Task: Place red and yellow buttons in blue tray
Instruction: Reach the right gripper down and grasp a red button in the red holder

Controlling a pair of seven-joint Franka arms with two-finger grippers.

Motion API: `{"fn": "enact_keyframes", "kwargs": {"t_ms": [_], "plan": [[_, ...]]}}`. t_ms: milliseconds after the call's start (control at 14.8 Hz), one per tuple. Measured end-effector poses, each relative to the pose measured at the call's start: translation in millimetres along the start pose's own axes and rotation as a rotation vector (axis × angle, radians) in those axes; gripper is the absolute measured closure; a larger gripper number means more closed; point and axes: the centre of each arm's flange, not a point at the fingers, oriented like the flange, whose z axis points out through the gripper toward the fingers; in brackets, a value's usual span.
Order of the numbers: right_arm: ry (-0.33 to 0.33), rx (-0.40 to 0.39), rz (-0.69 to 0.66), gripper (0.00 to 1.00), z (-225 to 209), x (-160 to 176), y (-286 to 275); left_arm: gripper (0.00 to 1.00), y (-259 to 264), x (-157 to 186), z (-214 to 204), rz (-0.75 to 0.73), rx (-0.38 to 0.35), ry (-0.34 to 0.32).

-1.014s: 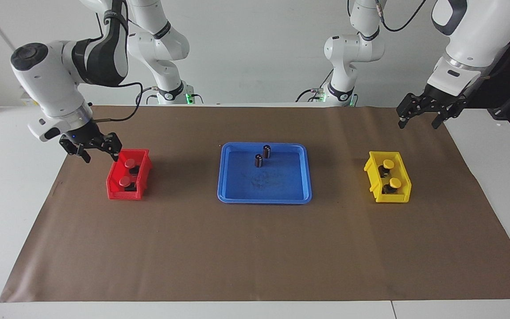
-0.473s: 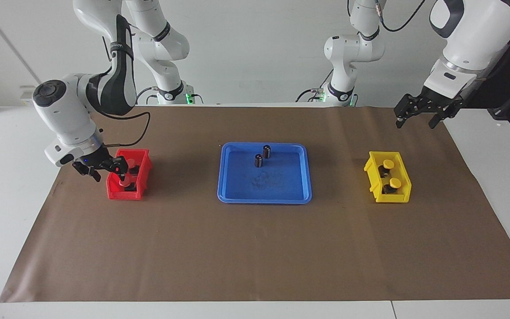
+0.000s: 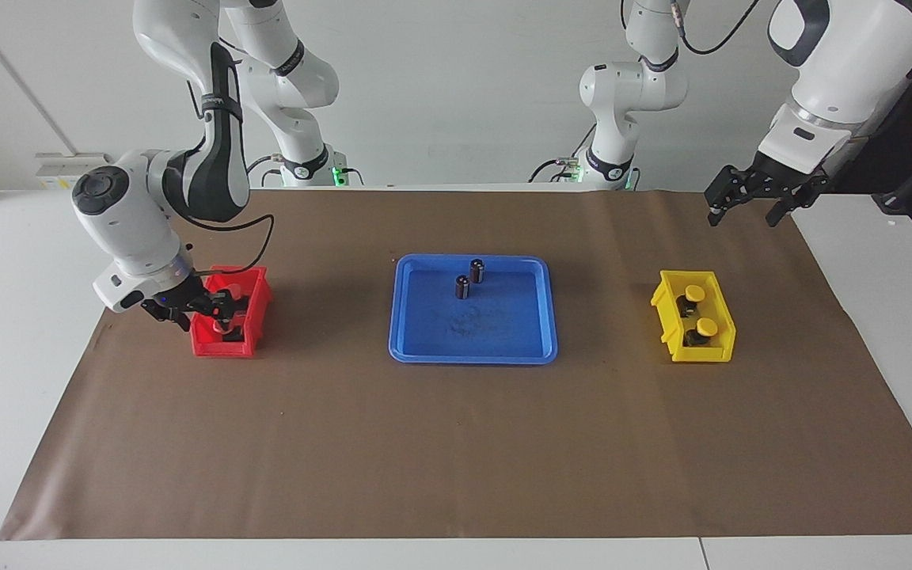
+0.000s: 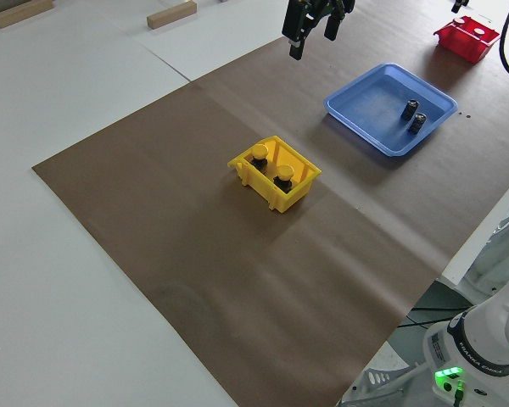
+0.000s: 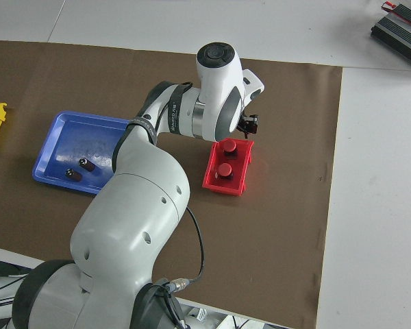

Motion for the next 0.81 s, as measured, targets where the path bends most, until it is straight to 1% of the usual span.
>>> {"fn": "enact_keyframes", "kwargs": {"t_ms": [68, 270, 608, 811], "plan": [[0.004, -0.001, -0.001, 0.30, 6.8, -2.6, -1.3, 0.00, -0.7, -0.2, 0.4, -0.001, 0.000, -0.001], [0.003, 0.000, -0.002, 0.30, 19.7, -8.8, -2.7, 0.00, -3.1, -1.0, 2.2, -0.006, 0.000, -0.005], [0.006, 0.000, -0.002, 0.30, 20.1, -13.1, -3.2, 0.00, -5.4, -2.8, 4.0, -0.010, 0.000, -0.009], [0.010, 0.000, -0.002, 0.32, 24.3, -15.7, -3.5, 0.00, -5.4, -3.1, 4.1, -0.010, 0.000, -0.010]]}}
